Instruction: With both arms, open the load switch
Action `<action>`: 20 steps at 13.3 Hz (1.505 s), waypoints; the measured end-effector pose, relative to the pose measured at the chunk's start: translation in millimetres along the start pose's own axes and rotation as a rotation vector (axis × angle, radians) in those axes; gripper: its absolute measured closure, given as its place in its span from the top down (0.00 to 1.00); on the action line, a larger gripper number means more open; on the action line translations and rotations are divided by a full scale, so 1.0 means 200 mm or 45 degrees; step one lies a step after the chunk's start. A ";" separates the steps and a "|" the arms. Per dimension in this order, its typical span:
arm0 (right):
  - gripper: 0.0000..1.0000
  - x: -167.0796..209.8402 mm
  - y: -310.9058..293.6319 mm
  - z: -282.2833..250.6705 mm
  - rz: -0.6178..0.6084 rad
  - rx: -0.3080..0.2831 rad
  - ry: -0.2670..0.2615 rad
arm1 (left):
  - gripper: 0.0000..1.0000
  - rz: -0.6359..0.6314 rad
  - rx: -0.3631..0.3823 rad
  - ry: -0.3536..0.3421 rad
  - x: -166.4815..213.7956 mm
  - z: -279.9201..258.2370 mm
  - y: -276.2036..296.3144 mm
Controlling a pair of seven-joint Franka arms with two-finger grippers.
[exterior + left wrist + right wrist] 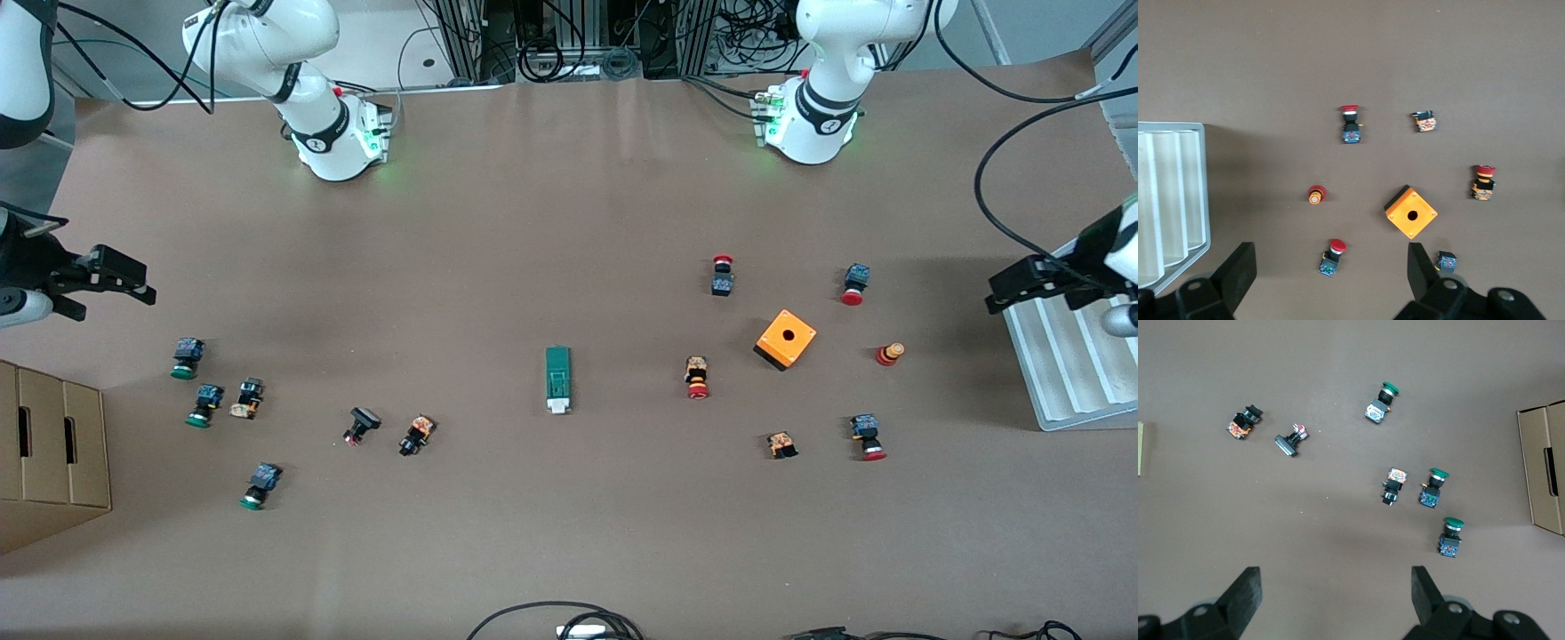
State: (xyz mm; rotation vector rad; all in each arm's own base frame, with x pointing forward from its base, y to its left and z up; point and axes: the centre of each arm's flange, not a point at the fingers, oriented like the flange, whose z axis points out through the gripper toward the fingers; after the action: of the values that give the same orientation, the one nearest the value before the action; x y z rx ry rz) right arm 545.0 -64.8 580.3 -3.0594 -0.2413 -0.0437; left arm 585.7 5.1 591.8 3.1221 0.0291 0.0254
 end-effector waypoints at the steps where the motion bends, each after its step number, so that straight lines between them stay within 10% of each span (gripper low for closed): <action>1: 1.00 0.00 0.00 0.00 0.000 0.000 0.000 | 1.00 0.034 -0.003 -0.004 0.00 0.01 0.07; 20: 1.00 0.01 -0.02 0.01 -0.009 -0.001 -0.002 | 1.00 0.248 0.010 -0.196 0.13 0.48 0.51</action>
State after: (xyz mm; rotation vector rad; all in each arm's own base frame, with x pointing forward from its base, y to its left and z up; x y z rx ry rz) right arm 546.1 -60.7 579.4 -3.0593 -0.2524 -0.0420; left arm 614.7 -97.7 497.9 3.1110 -0.2774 -0.2127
